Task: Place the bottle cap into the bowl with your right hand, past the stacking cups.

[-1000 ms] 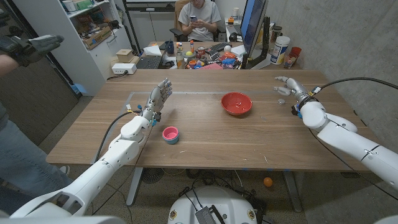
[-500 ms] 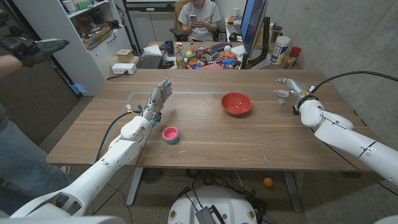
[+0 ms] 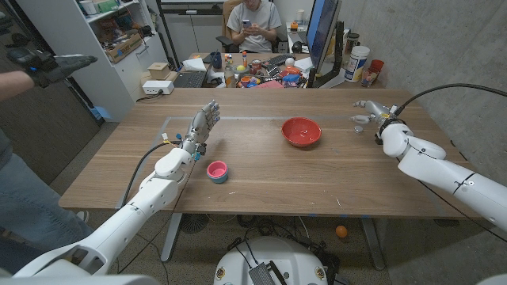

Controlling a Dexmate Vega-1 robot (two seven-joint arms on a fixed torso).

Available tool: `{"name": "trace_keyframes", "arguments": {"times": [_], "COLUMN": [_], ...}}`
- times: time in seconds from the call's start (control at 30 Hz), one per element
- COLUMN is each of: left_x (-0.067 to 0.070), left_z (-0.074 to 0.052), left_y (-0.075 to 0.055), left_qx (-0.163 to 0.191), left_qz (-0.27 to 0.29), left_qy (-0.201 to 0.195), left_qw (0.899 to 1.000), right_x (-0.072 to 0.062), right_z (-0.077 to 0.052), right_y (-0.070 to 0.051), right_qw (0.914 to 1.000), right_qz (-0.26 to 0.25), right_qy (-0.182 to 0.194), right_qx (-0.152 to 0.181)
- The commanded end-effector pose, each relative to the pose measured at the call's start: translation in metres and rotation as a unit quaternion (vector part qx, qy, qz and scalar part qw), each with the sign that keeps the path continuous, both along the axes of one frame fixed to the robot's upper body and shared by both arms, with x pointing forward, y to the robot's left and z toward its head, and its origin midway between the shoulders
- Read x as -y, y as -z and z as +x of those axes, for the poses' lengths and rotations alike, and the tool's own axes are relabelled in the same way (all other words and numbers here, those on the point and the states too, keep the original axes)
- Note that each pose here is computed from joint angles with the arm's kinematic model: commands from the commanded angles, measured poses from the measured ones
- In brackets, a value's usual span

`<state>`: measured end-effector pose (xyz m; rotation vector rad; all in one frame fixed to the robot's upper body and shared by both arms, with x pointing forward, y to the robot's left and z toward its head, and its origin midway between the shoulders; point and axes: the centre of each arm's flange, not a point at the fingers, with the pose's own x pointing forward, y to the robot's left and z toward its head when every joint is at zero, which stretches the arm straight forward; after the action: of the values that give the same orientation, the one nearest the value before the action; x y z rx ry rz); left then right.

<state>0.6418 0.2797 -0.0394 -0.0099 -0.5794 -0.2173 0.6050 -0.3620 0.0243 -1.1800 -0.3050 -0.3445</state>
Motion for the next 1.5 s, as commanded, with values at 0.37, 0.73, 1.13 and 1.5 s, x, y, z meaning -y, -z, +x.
{"name": "trace_keyframes", "arguments": {"times": [0.37, 0.73, 1.13, 1.5], "left_x": [0.000, -0.002, -0.002, -0.004], "left_z": [0.000, 0.002, 0.004, 0.002], "left_y": [0.007, 0.010, 0.012, 0.014], "left_qx": [-0.007, -0.011, -0.016, -0.021], "left_qz": [-0.005, -0.007, -0.005, -0.005], "left_qy": [-0.006, -0.008, -0.008, -0.014], "left_qw": [1.000, 1.000, 1.000, 1.000], "right_x": [0.007, 0.005, 0.005, 0.015], "right_z": [0.016, 0.025, 0.033, 0.040], "right_y": [0.000, 0.002, 0.003, 0.005], "right_qw": [0.9972, 0.9939, 0.9910, 0.9873], "right_qz": [-0.031, -0.044, -0.057, -0.063], "right_qy": [0.044, 0.063, 0.071, 0.084], "right_qx": [-0.051, -0.079, -0.098, -0.119]}}
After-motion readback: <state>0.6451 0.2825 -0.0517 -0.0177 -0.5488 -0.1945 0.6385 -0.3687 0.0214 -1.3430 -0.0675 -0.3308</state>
